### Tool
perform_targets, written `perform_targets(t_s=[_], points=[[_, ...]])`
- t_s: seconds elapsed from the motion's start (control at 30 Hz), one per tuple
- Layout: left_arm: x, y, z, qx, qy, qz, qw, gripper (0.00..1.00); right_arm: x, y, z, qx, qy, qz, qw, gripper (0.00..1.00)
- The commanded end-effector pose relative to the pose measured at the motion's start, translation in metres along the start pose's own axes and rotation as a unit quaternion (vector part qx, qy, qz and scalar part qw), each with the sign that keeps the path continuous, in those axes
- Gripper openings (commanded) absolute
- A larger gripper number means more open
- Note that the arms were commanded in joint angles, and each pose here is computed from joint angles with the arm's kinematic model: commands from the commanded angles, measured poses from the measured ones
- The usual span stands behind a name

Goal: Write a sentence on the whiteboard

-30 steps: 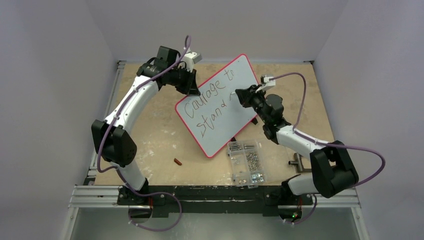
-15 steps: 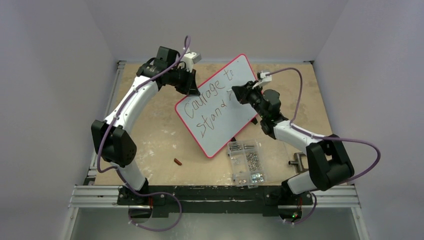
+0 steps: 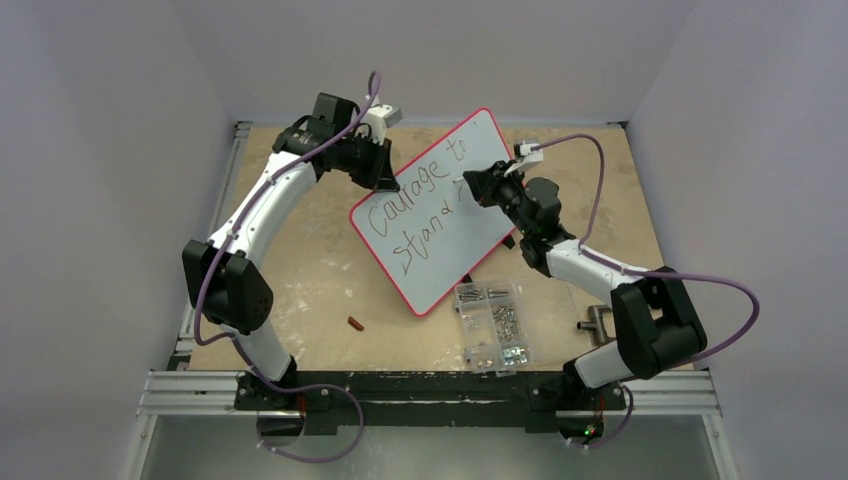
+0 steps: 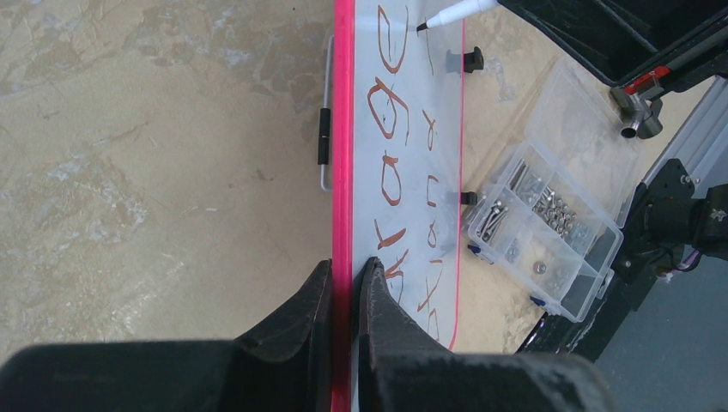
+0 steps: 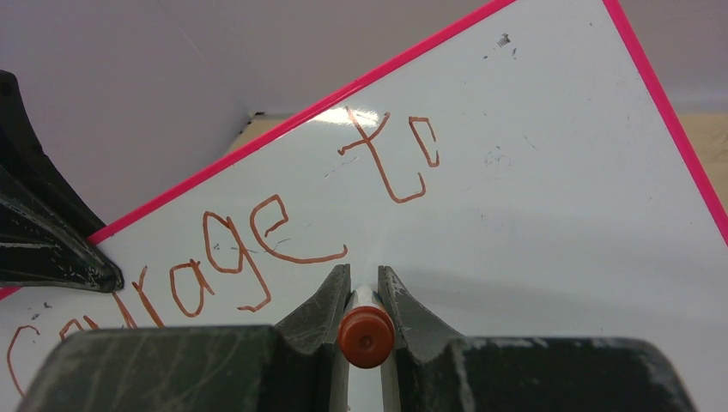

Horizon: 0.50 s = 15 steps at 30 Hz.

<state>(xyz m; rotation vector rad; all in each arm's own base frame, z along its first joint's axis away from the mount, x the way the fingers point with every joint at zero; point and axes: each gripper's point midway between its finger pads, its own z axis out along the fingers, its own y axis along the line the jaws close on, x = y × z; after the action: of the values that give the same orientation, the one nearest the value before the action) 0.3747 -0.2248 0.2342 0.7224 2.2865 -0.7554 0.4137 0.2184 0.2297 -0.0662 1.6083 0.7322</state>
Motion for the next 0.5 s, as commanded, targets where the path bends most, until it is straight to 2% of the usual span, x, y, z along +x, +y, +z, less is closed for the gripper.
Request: perform_targets(t_s=[0.0, 0.47], points=[[0.012, 0.032, -0.009, -0.083, 0.022, 0.029, 0.996, 0.00, 0.003, -0.008, -0.003, 0.016, 0.001, -0.006, 1.000, 0.00], [0.011, 0.030, -0.010, -0.083, 0.020, 0.030, 0.996, 0.00, 0.034, -0.025, -0.020, 0.042, 0.031, -0.006, 0.999, 0.00]])
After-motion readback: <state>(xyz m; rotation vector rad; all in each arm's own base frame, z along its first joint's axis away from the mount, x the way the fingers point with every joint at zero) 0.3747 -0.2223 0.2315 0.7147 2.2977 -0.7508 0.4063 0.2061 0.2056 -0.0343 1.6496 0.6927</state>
